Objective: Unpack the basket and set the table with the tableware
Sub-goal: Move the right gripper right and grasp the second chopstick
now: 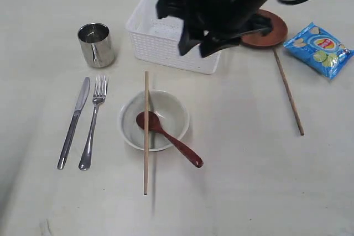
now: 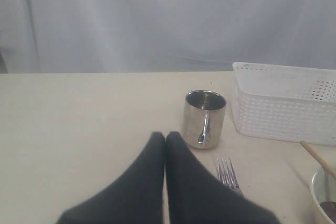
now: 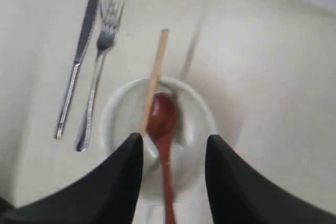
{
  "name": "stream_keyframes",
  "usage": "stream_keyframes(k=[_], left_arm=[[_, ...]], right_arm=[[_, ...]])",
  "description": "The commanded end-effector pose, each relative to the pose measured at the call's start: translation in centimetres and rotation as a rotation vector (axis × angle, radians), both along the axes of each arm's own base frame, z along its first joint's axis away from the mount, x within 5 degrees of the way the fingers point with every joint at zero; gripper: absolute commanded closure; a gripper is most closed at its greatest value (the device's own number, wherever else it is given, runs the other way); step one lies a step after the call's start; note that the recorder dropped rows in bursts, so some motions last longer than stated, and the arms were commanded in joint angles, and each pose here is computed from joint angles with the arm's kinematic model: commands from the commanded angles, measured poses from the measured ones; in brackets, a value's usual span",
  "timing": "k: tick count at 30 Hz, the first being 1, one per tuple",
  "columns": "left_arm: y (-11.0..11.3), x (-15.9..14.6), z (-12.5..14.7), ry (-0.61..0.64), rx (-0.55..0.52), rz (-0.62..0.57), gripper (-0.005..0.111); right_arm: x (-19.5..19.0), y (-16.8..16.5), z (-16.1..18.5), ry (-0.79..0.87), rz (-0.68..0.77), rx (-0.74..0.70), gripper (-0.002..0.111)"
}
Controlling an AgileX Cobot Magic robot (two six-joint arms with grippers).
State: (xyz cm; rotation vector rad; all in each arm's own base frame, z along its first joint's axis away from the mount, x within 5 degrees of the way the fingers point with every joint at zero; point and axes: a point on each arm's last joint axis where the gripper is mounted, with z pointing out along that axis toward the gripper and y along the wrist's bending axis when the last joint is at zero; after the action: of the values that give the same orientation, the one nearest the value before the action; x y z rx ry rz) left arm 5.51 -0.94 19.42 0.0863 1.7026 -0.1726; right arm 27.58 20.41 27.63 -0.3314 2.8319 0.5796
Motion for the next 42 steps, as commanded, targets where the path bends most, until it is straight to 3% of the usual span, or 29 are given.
stream_keyframes(k=[1,5,14,24,39,42], left_arm=[[0.0,0.0,0.0,-0.007,0.0,-0.001,0.107],[0.0,0.0,0.0,-0.007,0.0,-0.001,0.107],[0.0,0.0,0.0,-0.007,0.0,-0.001,0.107],[0.0,0.0,0.0,-0.007,0.0,-0.001,0.107],[0.0,0.0,0.0,-0.007,0.0,-0.001,0.107],[0.0,0.0,0.0,-0.007,0.0,-0.001,0.107]], right_arm=[[1.3,-6.1,1.4,-0.062,-0.045,-0.214,0.07],[2.5,-10.5,0.3,-0.061,-0.12,-0.355,0.07],[3.6,-16.3,-4.6,-0.06,-0.298,-0.347,0.07],[6.1,-16.1,-13.8,0.119,-0.212,-0.432,0.07],[6.8,-16.0,-17.7,0.15,-0.202,-0.435,0.071],[6.8,-16.0,-17.7,0.153,-0.199,-0.436,0.087]])
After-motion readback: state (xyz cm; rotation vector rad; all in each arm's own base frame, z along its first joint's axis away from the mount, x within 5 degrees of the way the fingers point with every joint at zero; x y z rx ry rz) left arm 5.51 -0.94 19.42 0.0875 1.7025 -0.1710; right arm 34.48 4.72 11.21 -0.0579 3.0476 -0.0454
